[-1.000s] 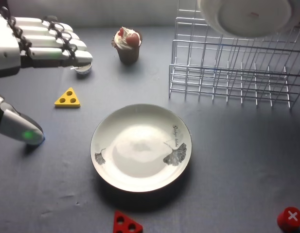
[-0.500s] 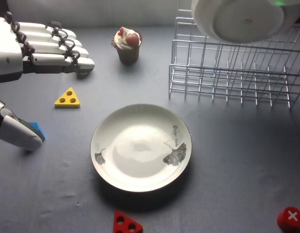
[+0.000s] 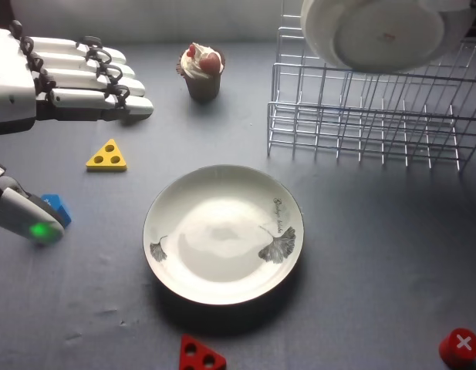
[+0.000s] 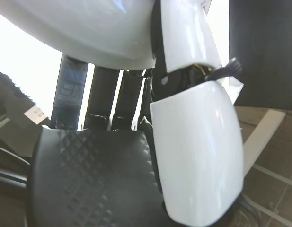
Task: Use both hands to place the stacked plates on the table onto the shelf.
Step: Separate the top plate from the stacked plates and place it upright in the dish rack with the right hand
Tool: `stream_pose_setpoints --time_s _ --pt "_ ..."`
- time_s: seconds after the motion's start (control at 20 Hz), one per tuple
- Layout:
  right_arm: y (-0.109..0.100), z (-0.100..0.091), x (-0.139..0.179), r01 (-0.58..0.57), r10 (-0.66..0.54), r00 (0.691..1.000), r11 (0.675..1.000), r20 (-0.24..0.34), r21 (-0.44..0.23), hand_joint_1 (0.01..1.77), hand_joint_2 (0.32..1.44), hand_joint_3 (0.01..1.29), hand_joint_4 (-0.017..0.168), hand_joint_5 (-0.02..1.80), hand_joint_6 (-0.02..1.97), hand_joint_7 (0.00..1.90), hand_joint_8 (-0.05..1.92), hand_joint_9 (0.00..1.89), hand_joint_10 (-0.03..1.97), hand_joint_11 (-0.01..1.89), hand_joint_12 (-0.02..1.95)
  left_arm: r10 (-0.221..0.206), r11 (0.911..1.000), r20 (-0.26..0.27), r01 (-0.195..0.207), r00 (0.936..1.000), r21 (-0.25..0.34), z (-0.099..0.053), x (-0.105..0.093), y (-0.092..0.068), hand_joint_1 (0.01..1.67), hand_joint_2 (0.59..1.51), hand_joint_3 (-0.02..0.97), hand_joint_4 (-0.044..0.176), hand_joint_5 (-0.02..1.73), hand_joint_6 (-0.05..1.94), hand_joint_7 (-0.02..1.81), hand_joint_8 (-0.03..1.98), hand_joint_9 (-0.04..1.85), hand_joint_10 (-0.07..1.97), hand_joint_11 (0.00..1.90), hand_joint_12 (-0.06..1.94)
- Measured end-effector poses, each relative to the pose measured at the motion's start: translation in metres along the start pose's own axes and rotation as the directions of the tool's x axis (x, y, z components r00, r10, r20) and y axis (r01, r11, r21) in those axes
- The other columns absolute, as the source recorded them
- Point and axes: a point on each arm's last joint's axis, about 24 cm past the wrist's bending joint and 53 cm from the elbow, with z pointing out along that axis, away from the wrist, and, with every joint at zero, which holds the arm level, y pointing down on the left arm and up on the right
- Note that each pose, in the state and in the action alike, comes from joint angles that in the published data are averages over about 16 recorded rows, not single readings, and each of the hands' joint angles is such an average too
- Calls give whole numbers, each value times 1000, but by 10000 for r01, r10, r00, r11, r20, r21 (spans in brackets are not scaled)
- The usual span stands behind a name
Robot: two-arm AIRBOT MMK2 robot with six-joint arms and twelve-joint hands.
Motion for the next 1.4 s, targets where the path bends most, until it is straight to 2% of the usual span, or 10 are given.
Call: stream_pose_setpoints --time_s 0.35,0.75,0.9,1.1,1.4 --pt "-15 14 0 -159 157 9998 9998 113 131 1472 969 13 -12 898 784 1084 590 1155 658 975 1352 29 9974 -160 -17 9999 714 -1 5 -16 40 872 20 7 102 5 123 -2 111 9 114 7" --pt "-37 28 0 -343 334 9991 9988 264 342 1469 969 13 -14 886 787 1050 644 1119 718 958 1333 70 9840 -622 42 9980 1783 -1 21 -44 36 877 20 7 98 5 121 -2 110 9 115 8" --pt "-44 30 1 -344 333 9990 9986 289 410 1450 978 13 -13 875 827 1042 651 1116 624 978 1150 85 9785 -827 87 9965 2059 -1 29 -51 33 879 20 7 95 5 116 -2 108 9 112 8" --pt "-50 30 2 -342 329 9990 9984 295 440 1407 991 12 -10 874 862 1024 509 1105 452 1019 853 163 9744 -1196 110 9927 2245 0 41 -58 31 881 20 7 93 6 118 -3 112 9 112 8" --pt "-54 28 4 -318 306 9991 9986 277 432 1331 1011 12 -7 880 904 1009 272 1074 186 1095 388 322 9774 -1767 60 9837 2113 2 61 -57 32 882 20 7 90 5 120 -2 111 9 109 8"
